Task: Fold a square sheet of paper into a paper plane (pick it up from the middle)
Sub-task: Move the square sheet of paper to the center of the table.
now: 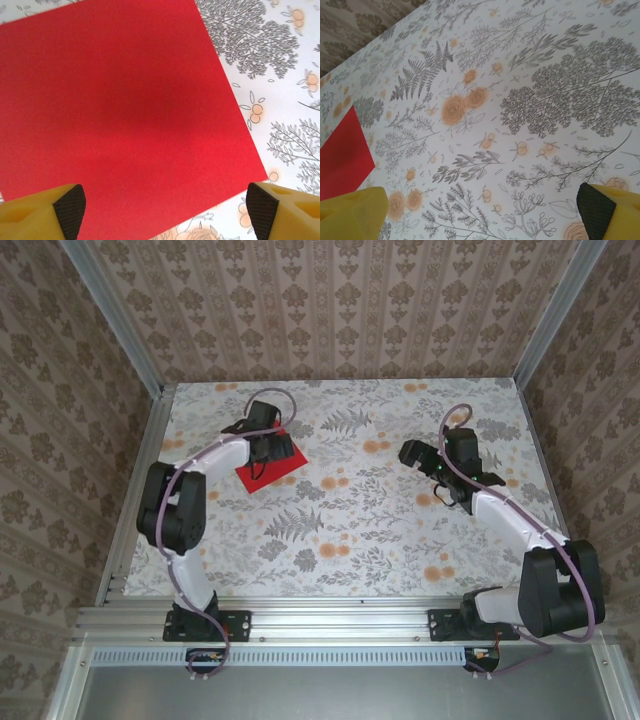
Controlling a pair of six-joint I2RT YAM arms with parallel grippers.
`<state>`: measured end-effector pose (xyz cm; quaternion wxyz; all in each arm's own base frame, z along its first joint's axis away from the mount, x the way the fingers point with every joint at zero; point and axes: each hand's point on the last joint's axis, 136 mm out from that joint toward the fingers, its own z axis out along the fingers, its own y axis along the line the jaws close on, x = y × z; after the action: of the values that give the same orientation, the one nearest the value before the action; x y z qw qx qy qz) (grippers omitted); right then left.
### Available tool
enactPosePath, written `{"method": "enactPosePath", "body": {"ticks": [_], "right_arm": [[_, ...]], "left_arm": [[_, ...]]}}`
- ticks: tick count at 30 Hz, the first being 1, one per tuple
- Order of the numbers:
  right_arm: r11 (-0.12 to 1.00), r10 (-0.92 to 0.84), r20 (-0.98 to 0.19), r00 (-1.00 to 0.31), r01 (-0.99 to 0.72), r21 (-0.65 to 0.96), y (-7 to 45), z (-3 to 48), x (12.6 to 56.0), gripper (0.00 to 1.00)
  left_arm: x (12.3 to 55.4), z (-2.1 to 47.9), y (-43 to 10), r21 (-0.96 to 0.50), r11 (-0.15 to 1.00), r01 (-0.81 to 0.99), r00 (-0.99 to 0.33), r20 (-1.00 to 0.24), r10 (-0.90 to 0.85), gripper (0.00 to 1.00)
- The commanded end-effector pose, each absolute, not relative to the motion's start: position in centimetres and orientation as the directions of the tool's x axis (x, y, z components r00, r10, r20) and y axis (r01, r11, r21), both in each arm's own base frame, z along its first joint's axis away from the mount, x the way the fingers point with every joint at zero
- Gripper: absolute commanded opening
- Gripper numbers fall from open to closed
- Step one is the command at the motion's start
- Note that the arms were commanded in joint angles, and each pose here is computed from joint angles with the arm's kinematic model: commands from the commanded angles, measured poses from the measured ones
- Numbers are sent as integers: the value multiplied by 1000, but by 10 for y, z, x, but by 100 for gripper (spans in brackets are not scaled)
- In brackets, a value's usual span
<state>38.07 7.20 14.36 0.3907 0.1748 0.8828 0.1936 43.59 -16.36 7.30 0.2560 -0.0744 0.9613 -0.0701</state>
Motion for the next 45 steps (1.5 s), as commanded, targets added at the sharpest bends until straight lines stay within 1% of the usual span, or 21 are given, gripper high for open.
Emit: {"method": "enactPosePath", "body": {"ticks": [1, 7, 9, 11, 17, 22, 25, 28, 31, 33, 35, 38, 41, 43, 45], "right_arm": [[853, 459, -591, -663, 143, 503, 85, 144, 383, 100], [853, 446, -576, -686, 130, 506, 97, 142, 386, 100], [854, 442, -575, -689, 126, 505, 99, 142, 385, 100], [854, 442, -573, -690, 130, 503, 99, 142, 384, 100], [867, 438, -577, -689, 154, 474, 91, 143, 377, 100], [887, 428, -592, -682, 191, 421, 78, 145, 367, 100], [902, 408, -598, -690, 204, 380, 71, 142, 357, 100], [908, 403, -605, -686, 220, 356, 64, 141, 348, 100], [908, 406, -611, -680, 225, 353, 61, 143, 341, 100], [908, 406, -611, -680, 224, 353, 62, 145, 338, 100], [915, 392, -609, -690, 224, 335, 65, 149, 337, 100], [940, 329, -570, -753, 202, 276, 82, 148, 332, 100], [957, 268, -525, -808, 159, 243, 116, 143, 333, 99], [972, 219, -469, -855, 150, 181, 139, 127, 329, 100], [984, 167, -440, -883, 119, 135, 165, 119, 329, 100]], "left_arm": [[429, 54, -163, -130, 979, -157, -894, -402, -197, 84], [427, 29, -174, -83, 987, -138, -931, -329, -158, 76], [423, 24, -180, -79, 989, -122, -939, -312, -141, 71], [417, 18, -183, -73, 991, -112, -948, -291, -129, 69], [369, -3, -228, -68, 998, 3, -978, -207, -11, 67], [311, -11, -268, -106, 990, 91, -987, -140, 76, 67], [277, -10, -293, -155, 979, 129, -987, -117, 111, 67], [257, 1, -312, -193, 969, 155, -983, -125, 132, 67], [247, 23, -330, -252, 953, 166, -980, -151, 131, 68], [248, 43, -337, -290, 942, 171, -975, -186, 119, 69], [254, 65, -336, -315, 933, 171, -968, -228, 101, 71], [265, 96, -322, -351, 924, 153, -958, -282, 51, 77], [276, 112, -287, -374, 923, 91, -951, -307, -31, 82], [282, 114, -254, -374, 927, 27, -945, -313, -98, 86], [286, 113, -222, -376, 926, -37, -935, -313, -164, 89]]}}
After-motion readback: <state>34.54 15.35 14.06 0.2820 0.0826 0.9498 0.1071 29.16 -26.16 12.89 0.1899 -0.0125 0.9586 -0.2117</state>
